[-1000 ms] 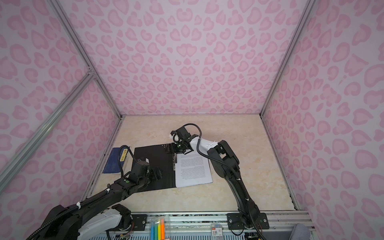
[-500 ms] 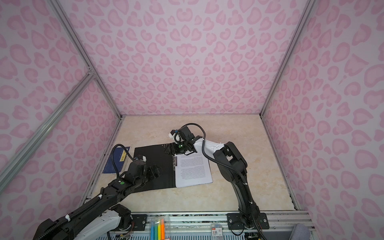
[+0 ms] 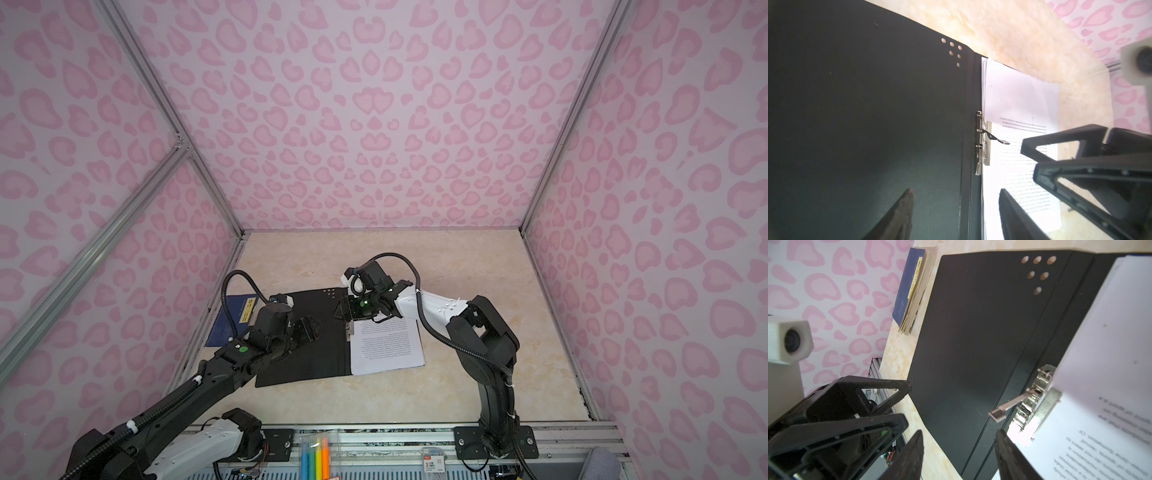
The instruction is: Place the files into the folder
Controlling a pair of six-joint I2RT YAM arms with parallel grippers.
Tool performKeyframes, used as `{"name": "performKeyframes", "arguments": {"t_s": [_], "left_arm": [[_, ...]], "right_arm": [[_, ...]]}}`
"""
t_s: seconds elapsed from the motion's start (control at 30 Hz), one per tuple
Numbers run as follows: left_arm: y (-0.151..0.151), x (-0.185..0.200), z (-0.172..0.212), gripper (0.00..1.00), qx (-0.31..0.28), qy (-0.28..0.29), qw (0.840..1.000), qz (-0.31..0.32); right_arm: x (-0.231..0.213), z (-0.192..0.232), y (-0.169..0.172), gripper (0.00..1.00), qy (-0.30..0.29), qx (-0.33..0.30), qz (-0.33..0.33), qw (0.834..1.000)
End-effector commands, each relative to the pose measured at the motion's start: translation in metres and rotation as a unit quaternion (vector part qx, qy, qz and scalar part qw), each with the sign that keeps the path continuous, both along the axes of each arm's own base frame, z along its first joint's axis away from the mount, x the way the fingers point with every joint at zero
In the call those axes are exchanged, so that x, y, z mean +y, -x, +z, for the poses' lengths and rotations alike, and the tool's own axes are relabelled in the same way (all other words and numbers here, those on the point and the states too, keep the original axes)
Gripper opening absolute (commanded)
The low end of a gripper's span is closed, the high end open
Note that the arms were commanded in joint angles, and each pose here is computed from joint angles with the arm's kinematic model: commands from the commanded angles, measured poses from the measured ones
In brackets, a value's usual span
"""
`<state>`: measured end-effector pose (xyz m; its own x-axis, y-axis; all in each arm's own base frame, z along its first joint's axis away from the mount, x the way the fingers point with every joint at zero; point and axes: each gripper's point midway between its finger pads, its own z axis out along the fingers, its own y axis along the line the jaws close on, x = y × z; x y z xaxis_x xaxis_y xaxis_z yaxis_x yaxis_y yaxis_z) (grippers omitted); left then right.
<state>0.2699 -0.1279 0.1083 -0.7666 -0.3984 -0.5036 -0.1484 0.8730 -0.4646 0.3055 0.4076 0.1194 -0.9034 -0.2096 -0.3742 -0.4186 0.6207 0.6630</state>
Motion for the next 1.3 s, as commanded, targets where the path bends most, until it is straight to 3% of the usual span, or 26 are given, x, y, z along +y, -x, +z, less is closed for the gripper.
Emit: {"name": "performKeyframes", "arguments": {"t_s": [0.0,0.1,0.3,0.53,1.0,1.27], "left_arm": [[-0.011,-0.008,0.005,0.57,-0.004,0.005,1.0,-0.011],[-0.018,-0.01,0.002,0.55,-0.002,0.003,1.0,-0.007],[-0.024,-0.013,-0.001,0.55,0.0,0.001,1.0,-0.007],[-0.024,-0.009,-0.007,0.56,-0.002,-0.003,1.0,-0.002],[-0.024,-0.012,-0.02,0.58,-0.004,-0.01,1.0,-0.021],[-0.025,-0.012,-0.018,0.58,-0.009,-0.008,1.0,-0.025]], "right_arm": [[-0.017,-0.014,-0.008,0.39,0.051,0.036,-0.083,0.995],[-0.022,-0.02,-0.011,0.31,0.025,0.087,-0.155,0.984],[-0.03,-0.024,-0.007,0.36,0.027,0.129,-0.278,0.952],[-0.031,-0.02,-0.004,0.37,0.053,0.157,-0.357,0.919],[0.006,-0.025,-0.009,0.33,0.055,0.182,-0.359,0.914],[0.005,-0.033,-0.007,0.26,0.067,0.185,-0.363,0.911]]}}
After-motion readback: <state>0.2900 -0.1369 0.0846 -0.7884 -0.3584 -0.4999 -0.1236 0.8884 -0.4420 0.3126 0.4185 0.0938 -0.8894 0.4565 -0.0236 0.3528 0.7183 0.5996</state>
